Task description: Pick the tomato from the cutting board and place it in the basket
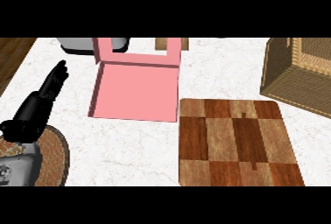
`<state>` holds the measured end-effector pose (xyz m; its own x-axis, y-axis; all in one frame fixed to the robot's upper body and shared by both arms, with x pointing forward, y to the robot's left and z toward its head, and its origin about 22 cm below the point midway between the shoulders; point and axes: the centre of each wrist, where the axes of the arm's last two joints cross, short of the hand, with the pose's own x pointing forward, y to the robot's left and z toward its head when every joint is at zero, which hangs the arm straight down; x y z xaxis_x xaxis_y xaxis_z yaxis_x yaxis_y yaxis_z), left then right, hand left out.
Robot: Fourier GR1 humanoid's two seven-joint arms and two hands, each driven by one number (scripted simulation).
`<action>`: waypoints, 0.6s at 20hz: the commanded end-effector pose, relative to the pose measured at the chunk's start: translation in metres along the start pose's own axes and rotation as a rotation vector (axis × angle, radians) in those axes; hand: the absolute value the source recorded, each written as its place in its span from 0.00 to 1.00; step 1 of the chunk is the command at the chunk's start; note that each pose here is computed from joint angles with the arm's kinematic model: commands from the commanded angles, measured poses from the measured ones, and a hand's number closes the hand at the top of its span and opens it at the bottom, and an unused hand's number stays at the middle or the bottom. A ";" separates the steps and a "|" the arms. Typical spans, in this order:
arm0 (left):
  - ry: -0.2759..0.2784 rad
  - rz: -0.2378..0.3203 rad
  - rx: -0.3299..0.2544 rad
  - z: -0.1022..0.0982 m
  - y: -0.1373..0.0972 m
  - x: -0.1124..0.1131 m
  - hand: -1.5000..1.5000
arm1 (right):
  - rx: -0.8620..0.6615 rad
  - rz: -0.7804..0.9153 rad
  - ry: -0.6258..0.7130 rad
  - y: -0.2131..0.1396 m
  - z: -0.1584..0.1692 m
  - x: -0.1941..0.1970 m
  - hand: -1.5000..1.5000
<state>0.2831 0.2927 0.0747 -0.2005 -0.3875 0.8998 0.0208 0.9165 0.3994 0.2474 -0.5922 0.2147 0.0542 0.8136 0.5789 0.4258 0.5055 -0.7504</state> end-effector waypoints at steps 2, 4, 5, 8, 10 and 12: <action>-0.016 0.004 -0.043 -0.001 -0.010 0.007 0.50 | -0.036 -0.121 -0.107 -0.045 -0.013 0.018 1.00; -0.016 0.002 -0.030 -0.011 -0.013 0.012 0.50 | 0.006 -0.143 -0.136 -0.059 -0.021 0.032 1.00; -0.018 -0.003 -0.037 -0.014 -0.010 0.019 0.50 | 0.037 -0.167 -0.146 -0.069 -0.022 0.037 1.00; -0.024 -0.019 -0.032 -0.016 -0.013 0.018 0.50 | 0.085 -0.176 -0.136 -0.050 -0.040 0.048 1.00; -0.023 -0.006 -0.033 -0.014 -0.008 0.013 0.50 | 0.122 -0.176 -0.121 -0.061 -0.050 0.066 1.00; -0.023 -0.001 -0.037 -0.014 -0.008 0.005 0.50 | 0.162 -0.161 -0.143 -0.046 -0.071 0.095 1.00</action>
<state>0.2941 0.2793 0.0835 -0.2227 -0.3892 0.8938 0.0540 0.9105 0.4099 0.2745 -0.5800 0.3067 -0.1245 0.7454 0.6549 0.3271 0.6540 -0.6821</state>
